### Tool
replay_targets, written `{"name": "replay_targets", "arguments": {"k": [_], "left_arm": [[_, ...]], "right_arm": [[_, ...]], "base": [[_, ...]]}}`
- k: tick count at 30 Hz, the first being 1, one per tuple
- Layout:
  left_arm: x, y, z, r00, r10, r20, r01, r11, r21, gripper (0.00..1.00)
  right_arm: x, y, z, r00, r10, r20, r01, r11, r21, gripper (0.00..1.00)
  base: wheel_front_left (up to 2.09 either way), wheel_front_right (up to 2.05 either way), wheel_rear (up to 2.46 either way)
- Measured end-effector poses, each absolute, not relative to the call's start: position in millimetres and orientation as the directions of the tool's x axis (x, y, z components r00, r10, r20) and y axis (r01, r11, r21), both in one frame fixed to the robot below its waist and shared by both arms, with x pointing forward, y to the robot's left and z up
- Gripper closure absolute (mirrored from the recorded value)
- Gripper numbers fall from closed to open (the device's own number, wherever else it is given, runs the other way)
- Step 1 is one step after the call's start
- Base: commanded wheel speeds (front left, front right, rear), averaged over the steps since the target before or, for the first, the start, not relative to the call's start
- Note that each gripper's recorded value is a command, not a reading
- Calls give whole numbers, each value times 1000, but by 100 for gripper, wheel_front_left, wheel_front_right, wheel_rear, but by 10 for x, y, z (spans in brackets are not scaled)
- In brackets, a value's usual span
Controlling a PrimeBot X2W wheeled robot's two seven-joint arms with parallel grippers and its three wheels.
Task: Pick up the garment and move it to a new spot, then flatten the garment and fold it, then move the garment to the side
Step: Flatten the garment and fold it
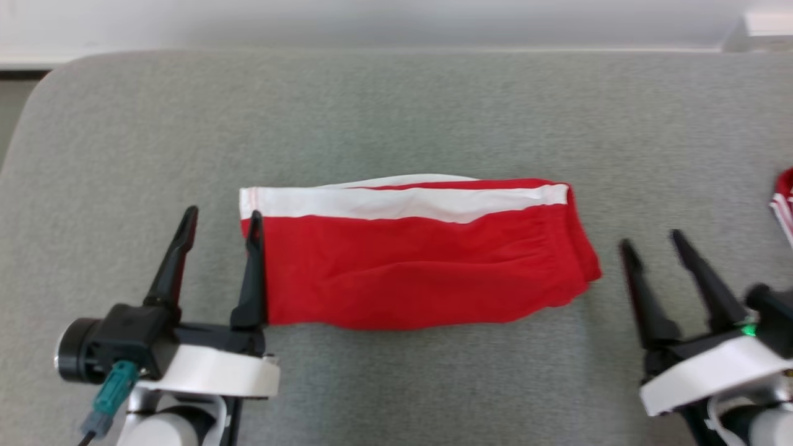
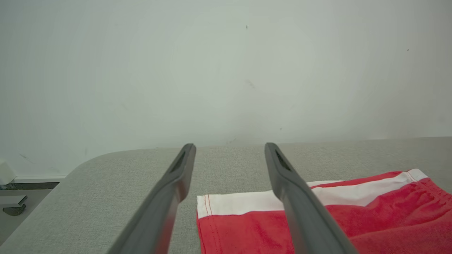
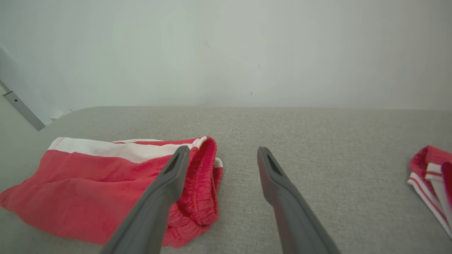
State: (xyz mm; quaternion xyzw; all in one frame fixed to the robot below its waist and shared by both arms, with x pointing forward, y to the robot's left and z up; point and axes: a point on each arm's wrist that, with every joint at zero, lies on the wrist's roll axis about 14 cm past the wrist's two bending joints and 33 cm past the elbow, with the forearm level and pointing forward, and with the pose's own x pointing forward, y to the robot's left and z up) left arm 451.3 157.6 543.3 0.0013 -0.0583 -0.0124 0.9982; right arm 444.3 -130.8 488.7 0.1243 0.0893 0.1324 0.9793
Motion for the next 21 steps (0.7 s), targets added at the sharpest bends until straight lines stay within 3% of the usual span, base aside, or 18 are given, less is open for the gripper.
{"name": "replay_targets", "arguments": {"k": [7, 18, 19, 20, 21], "left_arm": [[4559, 1661, 5333, 994, 8, 107, -8, 1000, -2, 0], [4596, 1713, 5219, 995, 27, 99, -27, 1000, -4, 0], [4600, 1708, 5221, 995, 27, 100, -26, 1000, -6, 0], [4600, 1704, 5218, 995, 26, 100, -25, 1000, -6, 0], [4600, 1698, 5218, 995, 24, 100, -24, 1000, -6, 0]], "right_arm": [[4647, -773, 4437, 877, 419, -236, -335, 884, 326, 0], [4695, -702, 3897, 816, 433, -383, -303, 885, 354, 0], [4688, -683, 3883, 811, 438, -387, -303, 881, 362, 6], [4688, -670, 3882, 808, 443, -388, -301, 877, 375, 6], [4692, -666, 3892, 810, 445, -383, -298, 874, 384, 62]], "base": [[0, 0, 0], [0, 0, 0], [0, 0, 0], [0, 0, 0], [0, 0, 0]]}}
